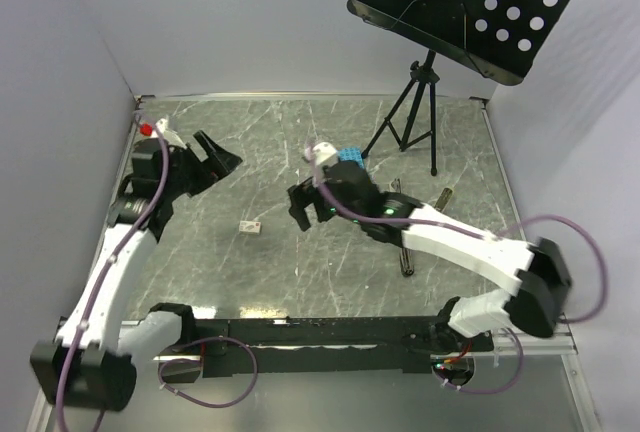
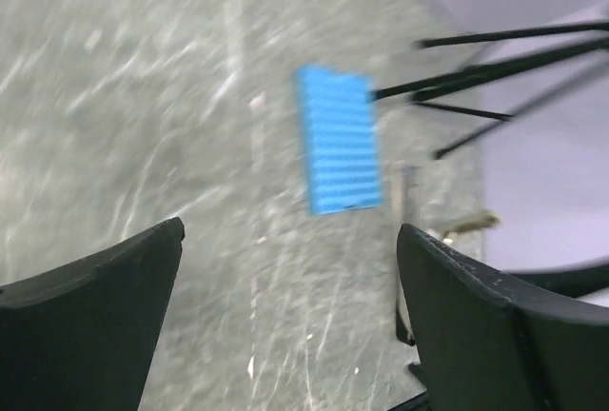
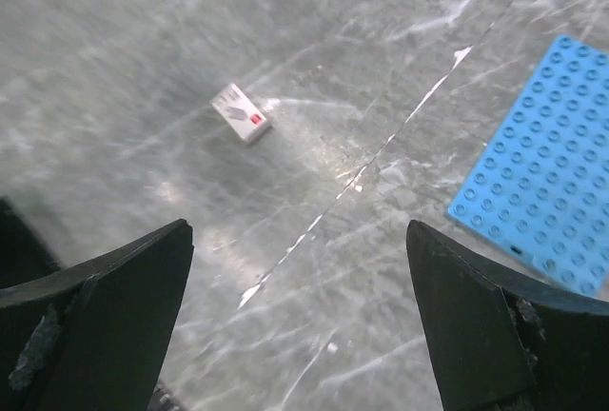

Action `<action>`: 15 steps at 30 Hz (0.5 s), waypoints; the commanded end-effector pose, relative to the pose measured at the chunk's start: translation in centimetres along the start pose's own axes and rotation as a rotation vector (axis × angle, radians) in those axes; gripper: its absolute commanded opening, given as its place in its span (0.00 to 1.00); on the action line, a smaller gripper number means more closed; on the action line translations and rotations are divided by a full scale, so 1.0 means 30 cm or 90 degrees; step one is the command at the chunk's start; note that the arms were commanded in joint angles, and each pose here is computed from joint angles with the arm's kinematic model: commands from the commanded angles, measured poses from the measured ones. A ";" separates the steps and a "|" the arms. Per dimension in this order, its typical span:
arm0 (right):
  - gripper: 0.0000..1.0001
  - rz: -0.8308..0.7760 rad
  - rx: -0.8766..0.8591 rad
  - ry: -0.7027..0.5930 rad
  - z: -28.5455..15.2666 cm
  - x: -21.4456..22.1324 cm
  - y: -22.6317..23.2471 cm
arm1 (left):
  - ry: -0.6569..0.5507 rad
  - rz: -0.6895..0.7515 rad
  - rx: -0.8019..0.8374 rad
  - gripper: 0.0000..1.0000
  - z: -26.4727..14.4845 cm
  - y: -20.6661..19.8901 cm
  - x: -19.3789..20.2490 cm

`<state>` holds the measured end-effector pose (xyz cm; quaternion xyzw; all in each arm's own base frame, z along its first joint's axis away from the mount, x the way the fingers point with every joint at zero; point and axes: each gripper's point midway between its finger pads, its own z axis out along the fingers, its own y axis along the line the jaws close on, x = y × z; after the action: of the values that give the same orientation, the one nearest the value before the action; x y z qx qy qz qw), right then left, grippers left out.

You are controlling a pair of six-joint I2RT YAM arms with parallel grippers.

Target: Unload the staples from the stapler

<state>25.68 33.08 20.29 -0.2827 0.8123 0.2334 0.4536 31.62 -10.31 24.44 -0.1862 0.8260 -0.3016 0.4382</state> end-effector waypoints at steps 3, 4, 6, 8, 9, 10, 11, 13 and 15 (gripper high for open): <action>1.00 0.141 0.026 -0.026 -0.245 -0.053 -0.025 | -0.104 0.148 0.218 0.99 -0.225 -0.256 -0.081; 1.00 0.155 0.036 -0.021 -0.270 -0.044 -0.035 | -0.117 0.166 0.242 1.00 -0.260 -0.274 -0.075; 1.00 0.178 0.042 -0.044 -0.335 -0.066 -0.045 | -0.132 0.189 0.275 1.00 -0.293 -0.301 -0.071; 1.00 0.190 0.056 -0.060 -0.397 -0.068 -0.068 | -0.137 0.201 0.296 0.99 -0.317 -0.306 -0.050; 1.00 0.197 0.075 -0.070 -0.417 -0.070 -0.089 | -0.138 0.206 0.304 0.99 -0.321 -0.308 -0.043; 1.00 0.202 0.082 -0.077 -0.433 -0.067 -0.099 | -0.130 0.206 0.311 0.99 -0.323 -0.299 -0.021; 1.00 0.211 0.087 -0.086 -0.457 -0.055 -0.110 | -0.126 0.206 0.312 0.99 -0.321 -0.294 -0.012; 1.00 0.227 0.107 -0.099 -0.482 -0.047 -0.137 | -0.110 0.198 0.311 0.99 -0.308 -0.271 0.020; 1.00 0.235 0.116 -0.090 -0.486 -0.016 -0.149 | -0.094 0.192 0.309 0.97 -0.287 -0.245 0.052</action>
<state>20.17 22.93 28.98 -0.1125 0.8143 0.2863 0.4923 24.29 -12.99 33.76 0.0016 0.7114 -0.3934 0.5823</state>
